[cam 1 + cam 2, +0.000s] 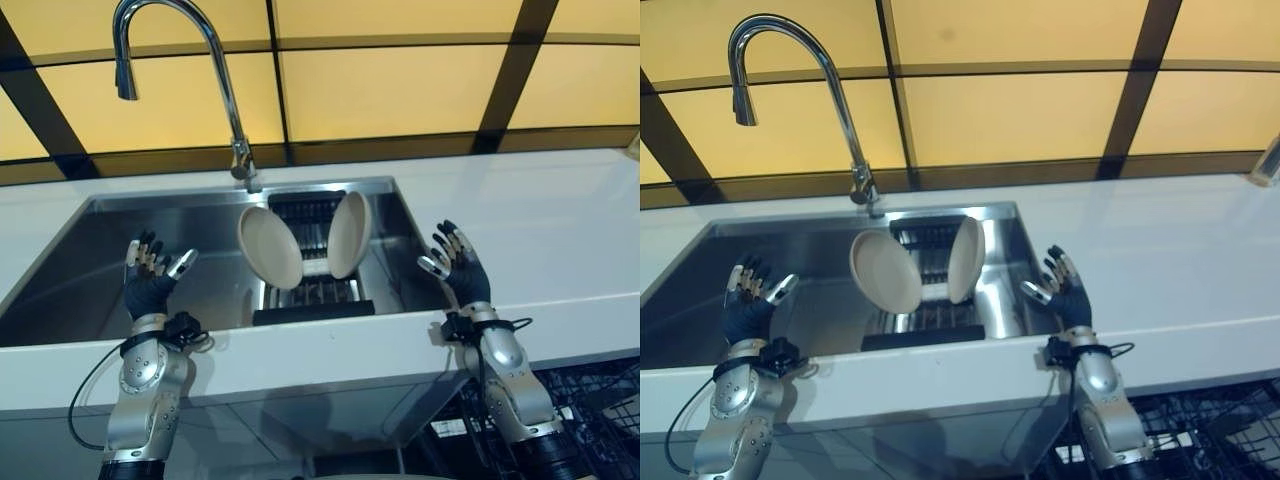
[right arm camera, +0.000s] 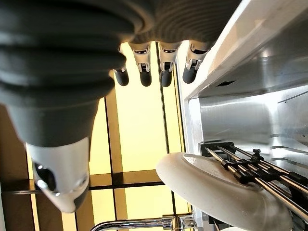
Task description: Pick up plates and place into dishwasher.
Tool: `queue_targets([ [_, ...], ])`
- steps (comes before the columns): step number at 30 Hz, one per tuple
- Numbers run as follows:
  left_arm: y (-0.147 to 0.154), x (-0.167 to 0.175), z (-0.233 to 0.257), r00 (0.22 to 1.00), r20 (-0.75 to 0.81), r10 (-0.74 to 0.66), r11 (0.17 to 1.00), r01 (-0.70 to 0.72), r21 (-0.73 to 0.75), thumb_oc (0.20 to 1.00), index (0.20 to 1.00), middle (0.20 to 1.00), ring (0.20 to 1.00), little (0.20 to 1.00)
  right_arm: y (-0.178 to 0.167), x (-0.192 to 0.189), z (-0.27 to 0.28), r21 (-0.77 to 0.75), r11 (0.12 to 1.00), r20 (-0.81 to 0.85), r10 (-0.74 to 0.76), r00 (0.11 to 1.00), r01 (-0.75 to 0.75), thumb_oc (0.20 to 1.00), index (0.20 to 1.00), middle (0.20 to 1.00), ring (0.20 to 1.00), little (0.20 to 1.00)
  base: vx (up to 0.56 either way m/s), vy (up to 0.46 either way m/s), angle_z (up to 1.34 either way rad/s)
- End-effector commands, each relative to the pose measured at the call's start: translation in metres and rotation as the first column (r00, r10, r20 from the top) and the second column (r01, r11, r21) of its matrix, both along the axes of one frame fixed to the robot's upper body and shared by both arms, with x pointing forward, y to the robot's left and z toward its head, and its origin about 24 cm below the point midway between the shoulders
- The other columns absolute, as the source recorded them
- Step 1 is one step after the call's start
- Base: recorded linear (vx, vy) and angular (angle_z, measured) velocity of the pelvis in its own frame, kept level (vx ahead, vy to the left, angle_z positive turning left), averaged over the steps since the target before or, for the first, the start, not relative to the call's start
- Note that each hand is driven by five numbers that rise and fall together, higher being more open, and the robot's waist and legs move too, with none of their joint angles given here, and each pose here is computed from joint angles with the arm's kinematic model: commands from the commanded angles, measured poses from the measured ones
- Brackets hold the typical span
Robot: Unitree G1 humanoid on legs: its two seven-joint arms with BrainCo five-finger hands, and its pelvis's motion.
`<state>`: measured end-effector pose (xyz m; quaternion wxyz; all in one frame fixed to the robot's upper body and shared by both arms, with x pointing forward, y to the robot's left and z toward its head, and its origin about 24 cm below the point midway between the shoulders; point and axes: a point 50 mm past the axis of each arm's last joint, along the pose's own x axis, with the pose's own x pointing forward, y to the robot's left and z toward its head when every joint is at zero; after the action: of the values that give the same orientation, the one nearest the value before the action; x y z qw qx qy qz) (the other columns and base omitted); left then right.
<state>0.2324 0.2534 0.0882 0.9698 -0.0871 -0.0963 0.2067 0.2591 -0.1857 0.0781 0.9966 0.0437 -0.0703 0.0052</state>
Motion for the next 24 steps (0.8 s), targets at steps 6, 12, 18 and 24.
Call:
queue_targets([
  [6, 0.0057, 0.004, 0.0189, 0.994, 0.108, -0.016, 0.997, 0.008, 0.082, 1.0, 1.0, 1.0, 1.0, 1.0, -0.0066, 0.0033, 0.0356, 0.002, 1.0, 0.187, -0.016, 0.982, 0.016, 1.0, 1.0, 1.0, 1.0, 1.0, 0.0, 0.0, 0.0],
  [12, 0.0057, 0.0058, 0.0192, 0.995, 0.101, -0.013, 0.997, 0.005, 0.083, 1.0, 1.0, 1.0, 1.0, 1.0, -0.0067, 0.0028, 0.0363, 0.002, 1.0, 0.183, -0.01, 0.983, 0.01, 1.0, 1.0, 1.0, 1.0, 1.0, 0.0, 0.0, 0.0],
  [18, 0.0047, 0.0072, 0.0231, 0.996, 0.092, -0.011, 0.98, -0.008, 0.201, 1.0, 1.0, 1.0, 1.0, 1.0, -0.0083, 0.0036, 0.037, -0.001, 1.0, 0.18, -0.01, 0.984, 0.01, 1.0, 1.0, 1.0, 1.0, 1.0, 0.0, 0.0, 0.0],
  [24, 0.01, 0.011, 0.0228, 0.999, 0.042, -0.01, 0.958, -0.002, 0.288, 1.0, 1.0, 1.0, 1.0, 1.0, -0.009, 0.0053, 0.0361, -0.005, 1.0, 0.174, -0.007, 0.985, 0.008, 1.0, 1.0, 1.0, 1.0, 1.0, 0.0, 0.0, 0.0],
])
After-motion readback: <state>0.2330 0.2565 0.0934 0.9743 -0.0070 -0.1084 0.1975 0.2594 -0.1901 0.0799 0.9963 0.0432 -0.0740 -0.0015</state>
